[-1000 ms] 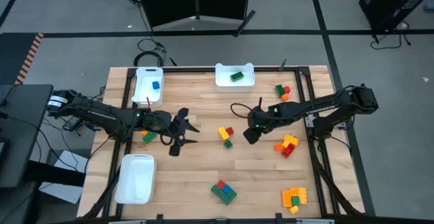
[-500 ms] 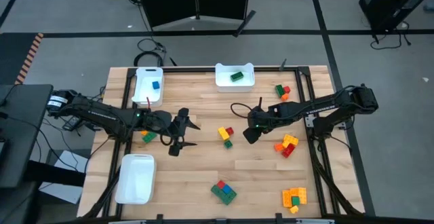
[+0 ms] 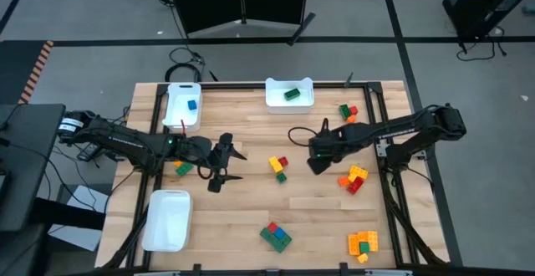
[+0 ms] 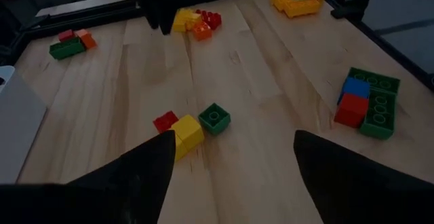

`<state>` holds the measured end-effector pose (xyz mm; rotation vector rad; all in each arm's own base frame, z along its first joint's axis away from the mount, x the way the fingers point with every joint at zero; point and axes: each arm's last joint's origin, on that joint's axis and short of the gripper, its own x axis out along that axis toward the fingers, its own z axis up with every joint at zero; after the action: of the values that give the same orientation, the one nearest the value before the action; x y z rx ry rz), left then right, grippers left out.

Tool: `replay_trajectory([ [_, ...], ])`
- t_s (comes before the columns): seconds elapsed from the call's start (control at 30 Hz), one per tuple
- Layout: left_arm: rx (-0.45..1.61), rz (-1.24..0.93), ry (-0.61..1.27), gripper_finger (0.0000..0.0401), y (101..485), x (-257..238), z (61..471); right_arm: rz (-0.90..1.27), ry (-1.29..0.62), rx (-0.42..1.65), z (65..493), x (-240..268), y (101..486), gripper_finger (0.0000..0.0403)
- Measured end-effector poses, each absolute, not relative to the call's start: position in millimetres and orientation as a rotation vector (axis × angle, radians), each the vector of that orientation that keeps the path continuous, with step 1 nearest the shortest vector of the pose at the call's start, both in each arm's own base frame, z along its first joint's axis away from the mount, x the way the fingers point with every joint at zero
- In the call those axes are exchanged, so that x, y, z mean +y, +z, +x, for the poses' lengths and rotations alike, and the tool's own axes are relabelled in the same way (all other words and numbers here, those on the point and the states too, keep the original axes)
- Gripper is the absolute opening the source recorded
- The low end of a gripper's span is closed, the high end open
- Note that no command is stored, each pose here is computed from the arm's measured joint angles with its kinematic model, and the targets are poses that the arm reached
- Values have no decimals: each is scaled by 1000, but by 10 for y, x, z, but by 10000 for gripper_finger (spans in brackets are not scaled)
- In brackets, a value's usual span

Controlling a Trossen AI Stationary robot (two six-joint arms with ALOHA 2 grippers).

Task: Sort blocks by size
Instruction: Put the orange 4 stud game piece into the bottom white bin

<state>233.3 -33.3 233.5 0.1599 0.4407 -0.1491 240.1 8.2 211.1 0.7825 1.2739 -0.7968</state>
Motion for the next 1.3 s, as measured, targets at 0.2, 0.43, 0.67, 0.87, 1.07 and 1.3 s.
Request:
replay_trajectory([
  [0.2,441,155,-169,310,2334,-339,2332,800,-808,1351,2346,109,2145,170],
  [0.43,444,145,-193,310,2331,-346,2329,742,-729,1388,2338,213,2145,170],
  [0.67,441,119,-192,310,2336,-347,2331,708,-692,1398,2337,262,2146,172],
  [0.87,441,117,-191,310,2335,-347,2331,700,-686,1400,2334,287,2146,195],
  [1.07,441,115,-200,310,2335,-351,2330,677,-664,1406,2326,341,2146,265],
  [1.3,446,103,-197,310,2333,-351,2329,613,-611,1440,2288,464,2143,316],
])
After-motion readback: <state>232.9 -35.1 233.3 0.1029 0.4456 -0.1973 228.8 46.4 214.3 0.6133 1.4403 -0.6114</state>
